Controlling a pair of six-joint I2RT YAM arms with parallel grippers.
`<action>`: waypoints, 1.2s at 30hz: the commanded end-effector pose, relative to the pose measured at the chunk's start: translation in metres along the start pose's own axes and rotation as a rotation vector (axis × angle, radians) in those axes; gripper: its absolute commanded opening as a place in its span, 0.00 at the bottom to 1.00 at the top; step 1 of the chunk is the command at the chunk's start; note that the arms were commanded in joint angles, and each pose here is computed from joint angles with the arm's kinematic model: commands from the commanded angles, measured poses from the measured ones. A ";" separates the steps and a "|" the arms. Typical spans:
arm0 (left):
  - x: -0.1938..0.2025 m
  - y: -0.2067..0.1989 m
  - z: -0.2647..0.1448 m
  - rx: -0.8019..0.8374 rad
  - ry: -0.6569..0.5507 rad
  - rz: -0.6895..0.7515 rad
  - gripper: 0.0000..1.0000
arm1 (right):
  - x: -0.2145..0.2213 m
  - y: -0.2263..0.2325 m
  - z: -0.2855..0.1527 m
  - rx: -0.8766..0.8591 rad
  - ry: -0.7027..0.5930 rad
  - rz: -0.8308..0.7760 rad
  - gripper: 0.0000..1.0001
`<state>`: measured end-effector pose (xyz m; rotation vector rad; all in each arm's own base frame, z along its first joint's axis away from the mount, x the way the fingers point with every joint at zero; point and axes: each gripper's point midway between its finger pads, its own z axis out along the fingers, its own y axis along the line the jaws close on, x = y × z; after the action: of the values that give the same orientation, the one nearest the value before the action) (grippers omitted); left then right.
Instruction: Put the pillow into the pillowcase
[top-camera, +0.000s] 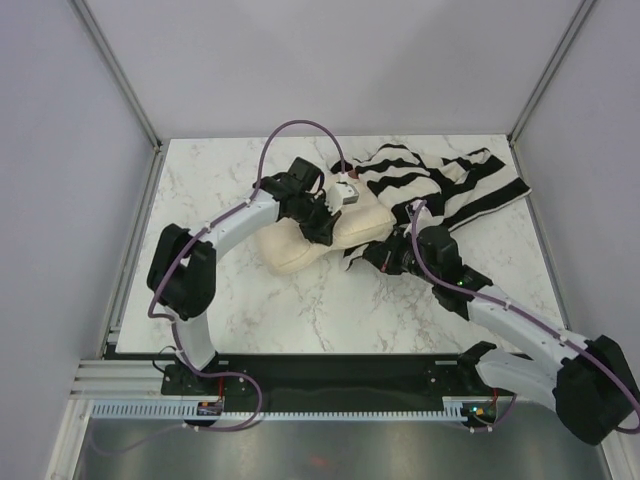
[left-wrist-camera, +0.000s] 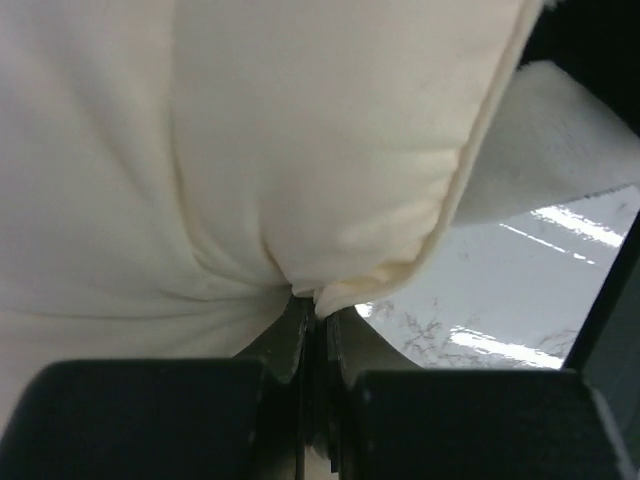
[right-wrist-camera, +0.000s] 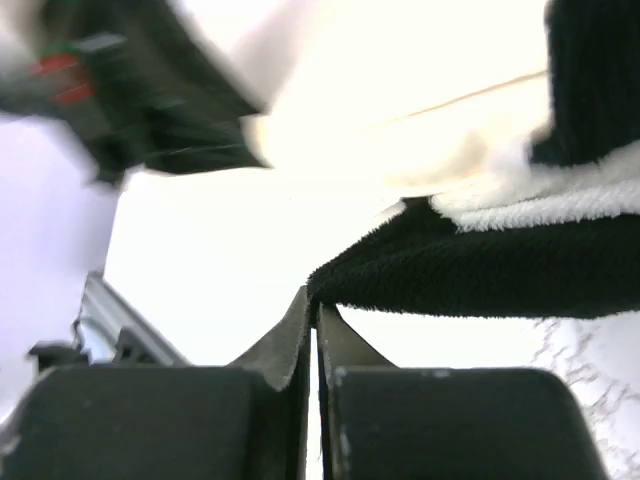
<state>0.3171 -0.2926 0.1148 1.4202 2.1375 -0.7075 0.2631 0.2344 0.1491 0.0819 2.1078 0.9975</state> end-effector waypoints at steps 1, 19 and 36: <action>-0.044 -0.024 0.017 0.122 -0.127 -0.158 0.02 | 0.028 0.045 -0.034 -0.184 0.159 -0.095 0.00; -0.018 -0.048 -0.041 0.153 -0.233 -0.299 0.65 | -0.078 -0.002 -0.065 0.200 0.137 -0.671 0.52; 0.058 0.105 -0.100 -0.285 -0.286 -0.732 1.00 | -0.224 -0.077 0.144 0.591 0.088 -0.803 0.73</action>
<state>0.3740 -0.1545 0.1381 0.3835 2.3950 -0.7698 0.4951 0.1934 0.1638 -0.5330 2.2365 -0.0164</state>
